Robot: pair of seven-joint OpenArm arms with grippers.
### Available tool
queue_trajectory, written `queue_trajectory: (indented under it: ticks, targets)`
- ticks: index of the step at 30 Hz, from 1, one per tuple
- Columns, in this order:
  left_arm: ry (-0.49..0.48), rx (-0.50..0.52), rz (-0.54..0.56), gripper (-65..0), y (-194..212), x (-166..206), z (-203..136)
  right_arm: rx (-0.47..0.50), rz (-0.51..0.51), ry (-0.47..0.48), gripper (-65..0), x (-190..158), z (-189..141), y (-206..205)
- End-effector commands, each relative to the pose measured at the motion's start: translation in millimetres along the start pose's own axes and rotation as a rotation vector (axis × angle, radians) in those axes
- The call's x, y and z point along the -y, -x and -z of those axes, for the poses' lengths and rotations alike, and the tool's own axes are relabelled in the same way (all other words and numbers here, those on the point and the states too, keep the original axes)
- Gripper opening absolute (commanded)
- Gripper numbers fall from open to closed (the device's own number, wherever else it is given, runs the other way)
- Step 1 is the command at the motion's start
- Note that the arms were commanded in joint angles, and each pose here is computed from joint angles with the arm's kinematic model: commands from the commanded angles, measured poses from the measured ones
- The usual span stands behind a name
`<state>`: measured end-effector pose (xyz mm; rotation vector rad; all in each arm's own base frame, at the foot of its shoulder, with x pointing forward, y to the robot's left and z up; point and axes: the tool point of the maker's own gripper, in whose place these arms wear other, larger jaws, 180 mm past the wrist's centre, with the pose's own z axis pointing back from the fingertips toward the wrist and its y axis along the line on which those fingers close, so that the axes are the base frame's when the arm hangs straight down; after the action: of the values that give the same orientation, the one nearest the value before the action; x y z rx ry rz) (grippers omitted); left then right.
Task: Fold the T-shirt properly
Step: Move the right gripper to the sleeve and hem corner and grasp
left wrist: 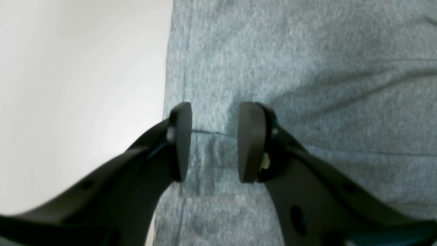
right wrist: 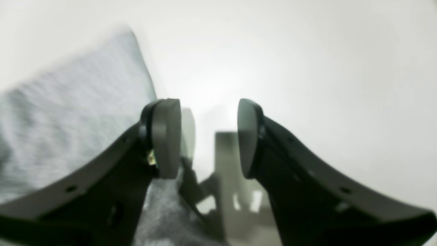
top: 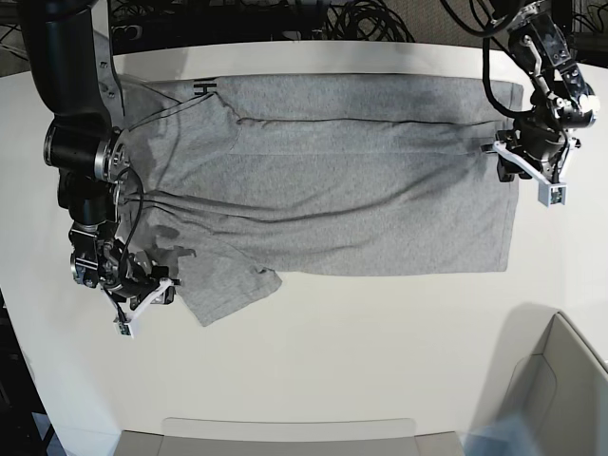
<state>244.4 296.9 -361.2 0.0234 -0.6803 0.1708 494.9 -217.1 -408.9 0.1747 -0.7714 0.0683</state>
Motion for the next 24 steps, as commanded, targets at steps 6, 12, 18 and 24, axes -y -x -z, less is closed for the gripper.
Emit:
queue_trajectory:
  ticks: [6, 12, 18, 24]
  targets:
    - [-0.001, 0.046, 0.013, -41.7, -14, -1, -4, 0.047, -0.047, -0.027, -37.8, -21, 4, -25]
    - [0.001, 0.046, 0.014, -41.7, -14, 0, -4, 0.011, -0.069, -0.158, -37.9, -61, 11, -8]
    - [0.006, 0.067, 0.021, -41.7, -21, 1, -4, -0.036, -0.037, -0.267, -37.9, -86, 12, 19]
    - [0.042, 0.154, -0.014, -41.5, -73, 8, 10, -0.029, -0.019, -0.255, -38.1, -76, 10, 20]
